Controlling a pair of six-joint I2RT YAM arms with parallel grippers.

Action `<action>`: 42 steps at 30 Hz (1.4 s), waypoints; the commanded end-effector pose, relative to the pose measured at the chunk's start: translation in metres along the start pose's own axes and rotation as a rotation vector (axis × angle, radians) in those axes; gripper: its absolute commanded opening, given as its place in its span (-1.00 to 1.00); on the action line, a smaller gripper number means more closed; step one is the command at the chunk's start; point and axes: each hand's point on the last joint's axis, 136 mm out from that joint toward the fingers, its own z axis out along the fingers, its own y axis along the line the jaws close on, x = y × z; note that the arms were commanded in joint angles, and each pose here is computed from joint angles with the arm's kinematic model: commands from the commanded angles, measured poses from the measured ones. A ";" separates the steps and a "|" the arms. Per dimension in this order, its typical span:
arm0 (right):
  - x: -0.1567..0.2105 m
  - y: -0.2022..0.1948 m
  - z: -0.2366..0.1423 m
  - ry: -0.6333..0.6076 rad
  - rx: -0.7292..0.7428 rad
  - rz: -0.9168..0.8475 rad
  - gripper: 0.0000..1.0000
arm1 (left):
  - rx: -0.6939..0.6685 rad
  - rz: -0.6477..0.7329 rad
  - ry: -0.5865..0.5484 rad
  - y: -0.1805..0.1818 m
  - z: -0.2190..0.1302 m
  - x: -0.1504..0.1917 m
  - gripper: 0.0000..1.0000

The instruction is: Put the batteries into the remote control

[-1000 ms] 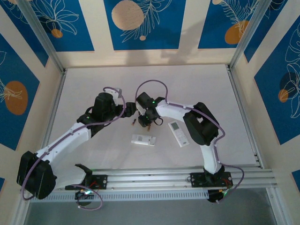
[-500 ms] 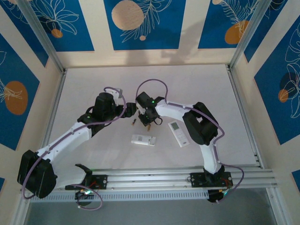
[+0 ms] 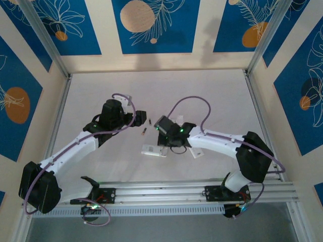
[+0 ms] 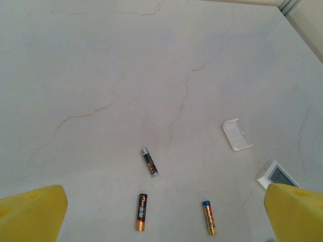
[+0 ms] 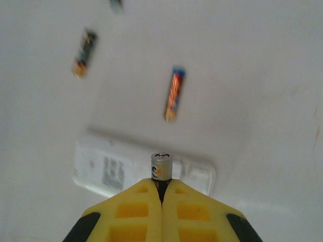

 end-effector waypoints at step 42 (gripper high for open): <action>0.031 -0.015 0.033 0.095 0.144 -0.001 -0.65 | 0.010 -0.008 0.008 0.005 0.002 0.006 1.00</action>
